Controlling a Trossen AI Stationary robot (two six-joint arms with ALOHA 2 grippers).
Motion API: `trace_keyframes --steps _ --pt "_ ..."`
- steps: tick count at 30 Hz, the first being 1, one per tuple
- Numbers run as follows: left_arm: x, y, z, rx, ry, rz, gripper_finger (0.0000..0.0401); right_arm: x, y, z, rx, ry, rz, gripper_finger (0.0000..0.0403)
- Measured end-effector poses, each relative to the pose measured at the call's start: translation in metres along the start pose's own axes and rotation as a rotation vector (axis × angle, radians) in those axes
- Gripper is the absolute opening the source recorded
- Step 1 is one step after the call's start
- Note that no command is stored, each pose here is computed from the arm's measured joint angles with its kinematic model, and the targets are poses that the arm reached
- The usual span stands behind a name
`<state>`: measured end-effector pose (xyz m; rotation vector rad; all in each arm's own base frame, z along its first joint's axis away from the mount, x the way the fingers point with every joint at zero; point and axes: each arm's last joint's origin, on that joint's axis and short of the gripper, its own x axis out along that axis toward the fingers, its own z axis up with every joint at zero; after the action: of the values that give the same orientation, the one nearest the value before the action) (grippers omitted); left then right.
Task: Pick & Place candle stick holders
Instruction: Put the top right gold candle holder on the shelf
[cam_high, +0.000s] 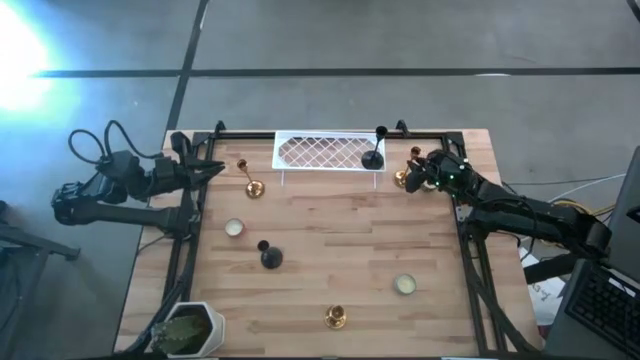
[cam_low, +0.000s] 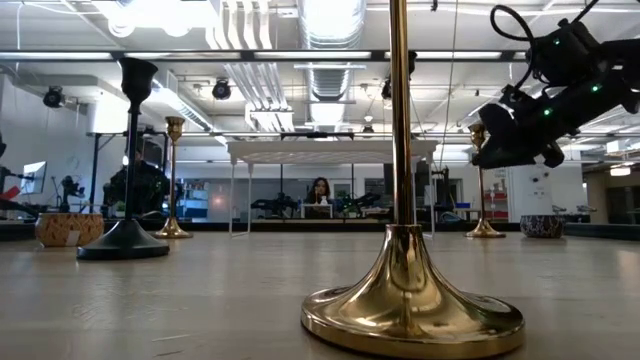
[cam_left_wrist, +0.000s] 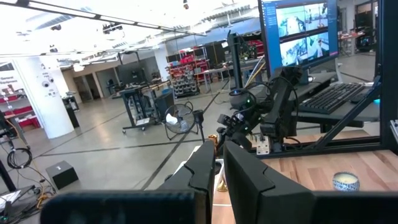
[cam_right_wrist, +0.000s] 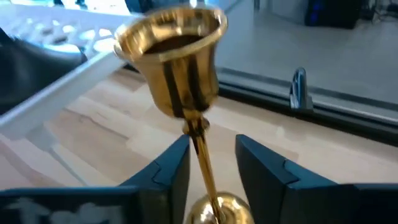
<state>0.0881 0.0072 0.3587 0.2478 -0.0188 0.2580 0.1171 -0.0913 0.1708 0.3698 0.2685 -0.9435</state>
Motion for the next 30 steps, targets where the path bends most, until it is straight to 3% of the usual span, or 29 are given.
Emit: trace_keyframes --steps 6,12,16,23,30 --pt "0.000 0.000 0.000 0.000 0.000 0.000 0.0039 -0.001 0.002 0.006 -0.002 -0.024 0.004 0.0022" --pt "0.000 0.000 0.000 0.009 0.000 0.000 0.0039 -0.007 0.011 0.041 -0.032 -0.115 0.014 0.0013" --pt "0.000 0.000 0.000 0.010 0.000 0.000 0.0039 -0.017 0.013 0.073 -0.088 -0.104 -0.059 0.0011" --pt "0.000 0.000 0.000 0.011 0.000 0.000 0.0039 -0.030 0.023 0.137 -0.194 -0.123 -0.089 0.0010" --pt "0.000 0.000 0.000 0.021 0.000 0.000 0.0039 -0.005 0.028 0.188 -0.290 -0.096 0.073 0.0009"
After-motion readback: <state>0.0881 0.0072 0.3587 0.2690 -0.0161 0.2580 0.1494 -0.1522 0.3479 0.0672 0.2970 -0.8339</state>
